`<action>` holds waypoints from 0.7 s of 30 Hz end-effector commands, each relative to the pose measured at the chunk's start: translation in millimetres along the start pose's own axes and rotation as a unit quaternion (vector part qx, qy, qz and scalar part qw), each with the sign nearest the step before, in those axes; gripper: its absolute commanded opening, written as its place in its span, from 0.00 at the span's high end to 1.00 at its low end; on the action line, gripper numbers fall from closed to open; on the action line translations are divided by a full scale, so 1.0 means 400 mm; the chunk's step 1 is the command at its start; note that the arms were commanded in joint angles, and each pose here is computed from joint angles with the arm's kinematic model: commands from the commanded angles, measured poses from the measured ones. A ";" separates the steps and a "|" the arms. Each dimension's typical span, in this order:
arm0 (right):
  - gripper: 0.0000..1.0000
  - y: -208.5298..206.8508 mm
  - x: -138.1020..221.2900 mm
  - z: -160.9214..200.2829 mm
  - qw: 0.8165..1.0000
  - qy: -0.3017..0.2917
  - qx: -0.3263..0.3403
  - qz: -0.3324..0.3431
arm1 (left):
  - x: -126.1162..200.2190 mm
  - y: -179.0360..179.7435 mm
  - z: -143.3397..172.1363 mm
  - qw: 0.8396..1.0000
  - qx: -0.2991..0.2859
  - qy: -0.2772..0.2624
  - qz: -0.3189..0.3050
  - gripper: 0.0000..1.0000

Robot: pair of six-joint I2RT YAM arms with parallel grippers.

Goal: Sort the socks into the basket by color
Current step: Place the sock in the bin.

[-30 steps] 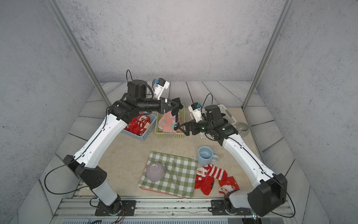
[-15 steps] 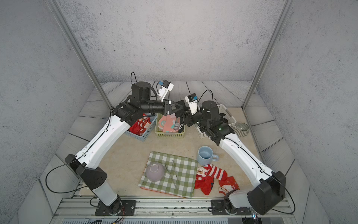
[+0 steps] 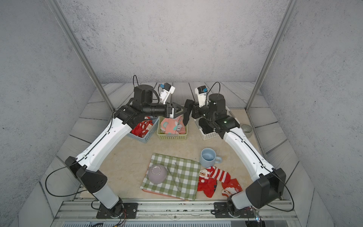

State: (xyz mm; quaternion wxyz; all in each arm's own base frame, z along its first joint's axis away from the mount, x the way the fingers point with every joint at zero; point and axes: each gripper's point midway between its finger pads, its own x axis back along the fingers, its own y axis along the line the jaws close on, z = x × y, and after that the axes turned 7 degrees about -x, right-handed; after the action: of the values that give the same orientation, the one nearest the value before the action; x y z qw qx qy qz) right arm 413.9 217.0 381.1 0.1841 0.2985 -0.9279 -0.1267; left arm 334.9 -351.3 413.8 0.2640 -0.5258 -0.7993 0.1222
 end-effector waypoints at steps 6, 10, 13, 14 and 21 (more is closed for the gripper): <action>1.00 -0.209 -0.034 0.064 0.988 0.077 -0.098 0.091 | 0.062 0.178 0.033 0.992 0.034 -0.003 -0.119 0.00; 1.00 -0.321 -0.073 0.100 0.977 0.104 -0.115 0.144 | 0.098 0.212 0.070 0.989 0.031 0.007 -0.146 0.00; 1.00 -0.428 -0.109 0.151 0.963 0.136 -0.140 0.188 | 0.114 0.215 0.098 0.988 0.032 0.016 -0.150 0.00; 1.00 -0.470 -0.126 0.180 0.955 0.153 -0.150 0.203 | 0.119 0.215 0.108 0.988 0.032 0.019 -0.151 0.00; 0.98 -0.673 -0.208 0.353 0.909 0.253 -0.206 0.260 | 0.148 0.220 0.146 0.985 0.033 0.035 -0.167 0.00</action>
State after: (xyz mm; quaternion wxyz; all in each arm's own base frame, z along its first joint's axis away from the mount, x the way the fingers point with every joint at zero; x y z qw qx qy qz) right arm 562.4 88.0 176.6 0.4331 0.0641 -0.8794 -0.1871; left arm 355.3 -264.3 342.9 0.3262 -0.3877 -0.8564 0.0990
